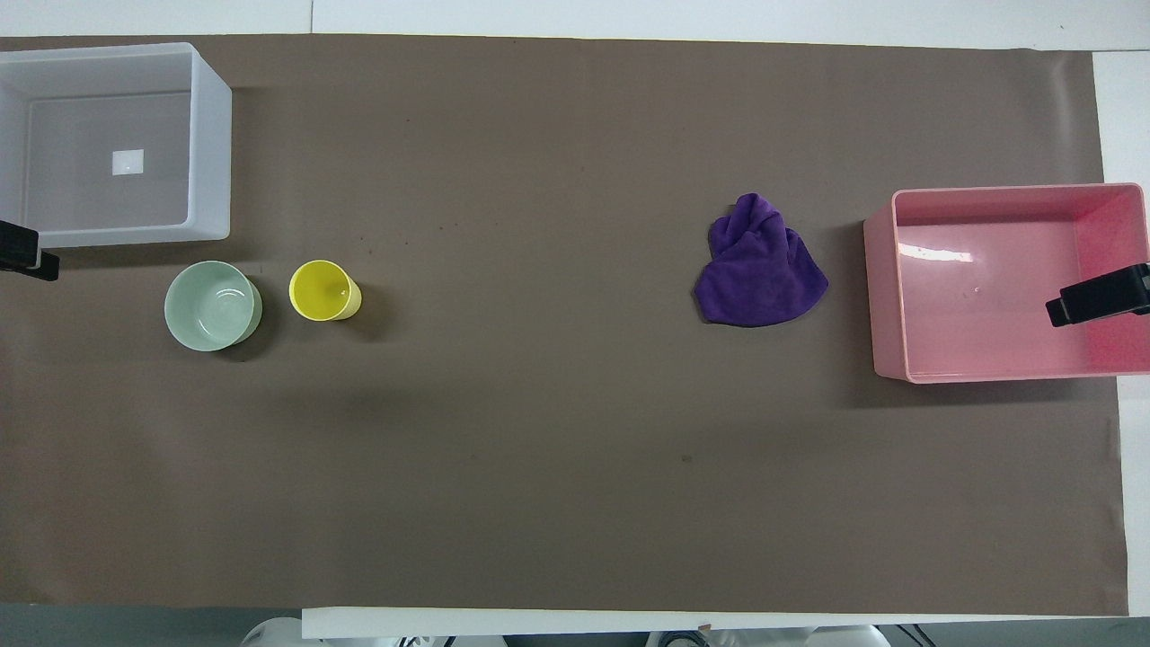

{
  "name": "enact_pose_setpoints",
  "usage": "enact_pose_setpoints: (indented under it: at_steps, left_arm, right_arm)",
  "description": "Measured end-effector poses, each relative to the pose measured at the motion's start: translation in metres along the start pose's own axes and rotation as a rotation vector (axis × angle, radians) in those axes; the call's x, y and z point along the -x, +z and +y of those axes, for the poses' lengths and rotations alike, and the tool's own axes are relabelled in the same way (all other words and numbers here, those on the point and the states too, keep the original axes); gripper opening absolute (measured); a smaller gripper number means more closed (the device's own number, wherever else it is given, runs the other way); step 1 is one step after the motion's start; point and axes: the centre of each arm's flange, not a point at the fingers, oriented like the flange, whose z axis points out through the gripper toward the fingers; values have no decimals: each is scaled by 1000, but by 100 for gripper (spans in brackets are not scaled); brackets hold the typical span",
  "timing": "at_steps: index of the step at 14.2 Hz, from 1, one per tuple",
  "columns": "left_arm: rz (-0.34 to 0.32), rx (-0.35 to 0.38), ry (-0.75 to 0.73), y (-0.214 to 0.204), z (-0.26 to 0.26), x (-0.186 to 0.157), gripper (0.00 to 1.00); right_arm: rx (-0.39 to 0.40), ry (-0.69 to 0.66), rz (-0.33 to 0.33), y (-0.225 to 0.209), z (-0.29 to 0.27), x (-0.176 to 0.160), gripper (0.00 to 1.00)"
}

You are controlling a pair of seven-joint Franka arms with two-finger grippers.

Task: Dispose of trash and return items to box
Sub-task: 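Reach the left gripper to the green bowl while the right gripper reaches the cloth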

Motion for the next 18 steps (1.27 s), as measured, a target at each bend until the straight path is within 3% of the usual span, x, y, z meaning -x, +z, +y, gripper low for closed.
enact_pose_setpoints:
  at_steps: [5,7,12,18]
  left_arm:
    - [-4,0,-1,8,0,0,100]
    - [49,-2,-7,30,-3,-1,100]
    - [102,-7,-59,156,-28,19,100]
    - [121,-13,-100,262,-51,13,100]
  right_arm:
    - [-4,12,-6,1,6,2,100]
    - [-15,9,-17,2,3,3,100]
    - [-14,-2,62,17,0,-13,100]
    - [-33,-1,97,100,-63,-74,98]
